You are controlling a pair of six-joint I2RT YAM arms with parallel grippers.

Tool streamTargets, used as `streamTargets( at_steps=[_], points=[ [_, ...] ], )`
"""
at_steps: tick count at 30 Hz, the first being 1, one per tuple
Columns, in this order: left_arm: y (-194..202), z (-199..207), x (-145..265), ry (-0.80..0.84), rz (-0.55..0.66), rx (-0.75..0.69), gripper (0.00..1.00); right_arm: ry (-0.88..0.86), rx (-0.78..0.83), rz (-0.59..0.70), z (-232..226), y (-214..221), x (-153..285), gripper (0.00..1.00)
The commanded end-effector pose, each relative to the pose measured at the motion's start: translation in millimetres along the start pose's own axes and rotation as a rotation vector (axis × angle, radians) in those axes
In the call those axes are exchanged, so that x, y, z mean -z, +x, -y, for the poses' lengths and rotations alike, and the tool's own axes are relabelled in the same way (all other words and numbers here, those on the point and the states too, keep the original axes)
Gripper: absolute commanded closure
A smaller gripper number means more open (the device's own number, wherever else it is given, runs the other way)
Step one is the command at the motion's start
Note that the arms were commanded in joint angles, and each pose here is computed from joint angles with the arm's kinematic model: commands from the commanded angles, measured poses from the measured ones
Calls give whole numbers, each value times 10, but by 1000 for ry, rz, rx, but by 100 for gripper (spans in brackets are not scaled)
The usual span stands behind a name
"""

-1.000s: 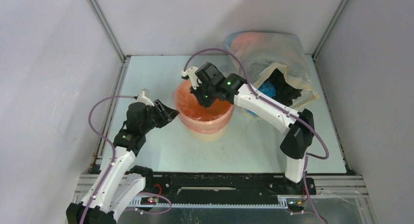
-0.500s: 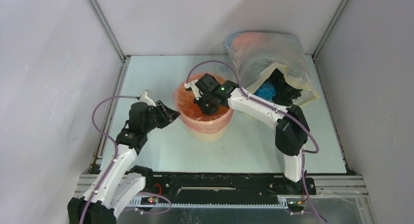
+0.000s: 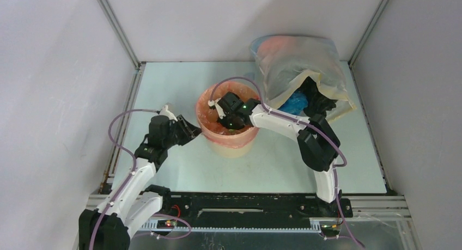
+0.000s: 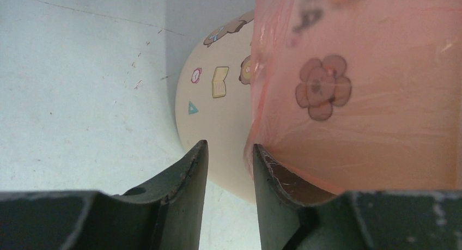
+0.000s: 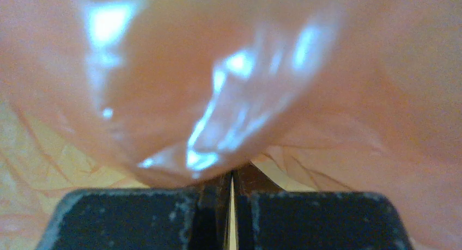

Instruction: Put the trash bags into the trash bin

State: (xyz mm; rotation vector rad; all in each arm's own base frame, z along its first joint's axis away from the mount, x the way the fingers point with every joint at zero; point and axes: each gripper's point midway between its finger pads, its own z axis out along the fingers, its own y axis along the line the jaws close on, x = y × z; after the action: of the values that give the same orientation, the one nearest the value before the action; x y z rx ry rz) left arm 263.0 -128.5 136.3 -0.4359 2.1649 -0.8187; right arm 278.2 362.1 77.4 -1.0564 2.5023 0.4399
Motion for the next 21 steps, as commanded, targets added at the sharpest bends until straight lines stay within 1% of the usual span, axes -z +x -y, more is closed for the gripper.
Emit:
streamTargets(
  at_steps=[1,5,11,16,18,21],
  points=[
    [-12,13,-65,33,5,-25,59,3,-21,21,27,-40,-116,100],
    [29,-21,-112,37,-7,-37,60,-3,-32,-22,28,80,-244,100],
    [47,-166,-152,-15,4,-47,59,28,-53,-82,107,268,-420,100],
    [58,-205,-160,-31,0,-56,58,38,-76,-114,178,355,-572,100],
    [46,-206,-118,-37,10,-64,55,34,-84,-126,201,390,-619,100],
    [16,-127,9,-6,38,-86,47,22,-97,-138,221,423,-671,100]
  ],
)
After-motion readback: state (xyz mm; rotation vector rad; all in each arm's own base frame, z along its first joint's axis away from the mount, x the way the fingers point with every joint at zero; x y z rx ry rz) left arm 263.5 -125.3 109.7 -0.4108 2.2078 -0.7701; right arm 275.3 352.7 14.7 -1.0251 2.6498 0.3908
